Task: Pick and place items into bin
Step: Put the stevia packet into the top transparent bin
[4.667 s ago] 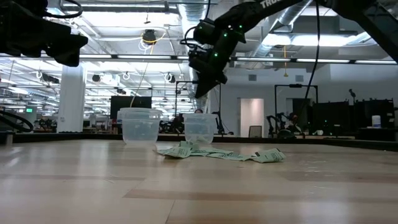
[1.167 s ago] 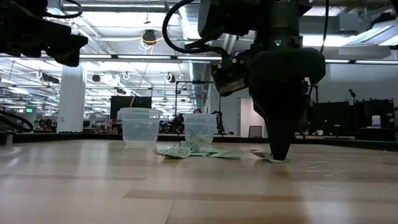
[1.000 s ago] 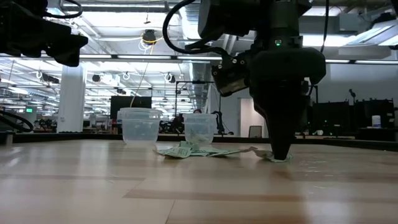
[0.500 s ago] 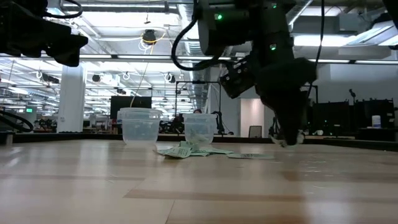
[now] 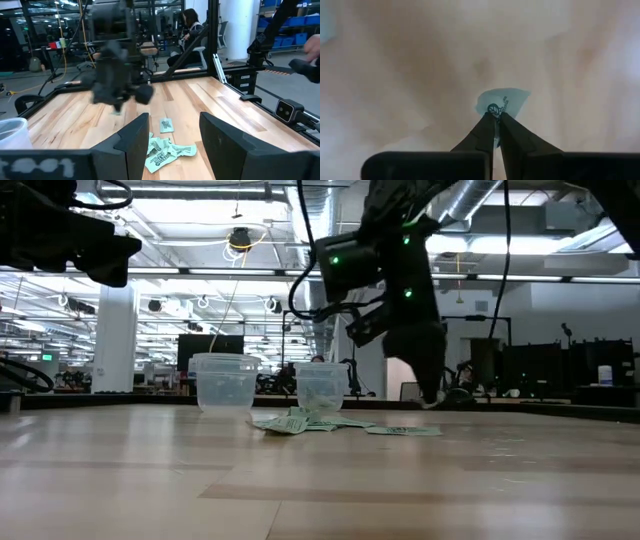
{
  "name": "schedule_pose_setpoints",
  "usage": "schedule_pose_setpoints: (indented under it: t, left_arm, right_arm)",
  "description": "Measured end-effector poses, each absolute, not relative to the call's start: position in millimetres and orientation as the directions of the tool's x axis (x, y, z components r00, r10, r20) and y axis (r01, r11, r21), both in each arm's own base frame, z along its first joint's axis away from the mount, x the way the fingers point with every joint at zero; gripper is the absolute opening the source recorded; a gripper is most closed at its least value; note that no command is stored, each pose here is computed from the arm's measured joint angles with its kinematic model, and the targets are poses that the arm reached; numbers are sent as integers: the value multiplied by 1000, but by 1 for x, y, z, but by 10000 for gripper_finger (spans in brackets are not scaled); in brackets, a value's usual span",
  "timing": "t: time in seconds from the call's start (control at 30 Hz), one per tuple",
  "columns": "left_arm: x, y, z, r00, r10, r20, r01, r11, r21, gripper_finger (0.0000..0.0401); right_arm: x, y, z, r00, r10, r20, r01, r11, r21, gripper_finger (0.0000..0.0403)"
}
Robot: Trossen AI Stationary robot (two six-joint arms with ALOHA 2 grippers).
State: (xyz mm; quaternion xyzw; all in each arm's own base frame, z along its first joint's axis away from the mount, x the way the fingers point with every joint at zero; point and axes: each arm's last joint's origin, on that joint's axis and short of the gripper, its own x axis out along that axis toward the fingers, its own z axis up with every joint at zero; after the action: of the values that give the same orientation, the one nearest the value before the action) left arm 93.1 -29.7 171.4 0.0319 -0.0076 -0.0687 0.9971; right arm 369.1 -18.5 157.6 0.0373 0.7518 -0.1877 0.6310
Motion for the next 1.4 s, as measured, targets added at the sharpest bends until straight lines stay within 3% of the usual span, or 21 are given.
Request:
schedule_pose_setpoints:
  t: [0.2,0.57,0.9,1.4]
  left_arm:
    - [93,-30,171,990,-137,11,136,989,65,166]
    - [93,-30,171,990,-138,11,137,989,65,166]
    - [93,-30,171,990,-138,11,137,988,65,166]
    - [93,-30,171,990,-137,11,137,989,65,166]
  right_arm:
    - [378,-66,166,-124,-271,-955,396,868,-298,15]
    - [409,-135,228,201,-360,-911,549,812,-199,14]
    - [425,-172,261,480,-378,-792,544,836,-69,19]
    - [422,-179,260,488,-339,-804,467,880,-88,67]
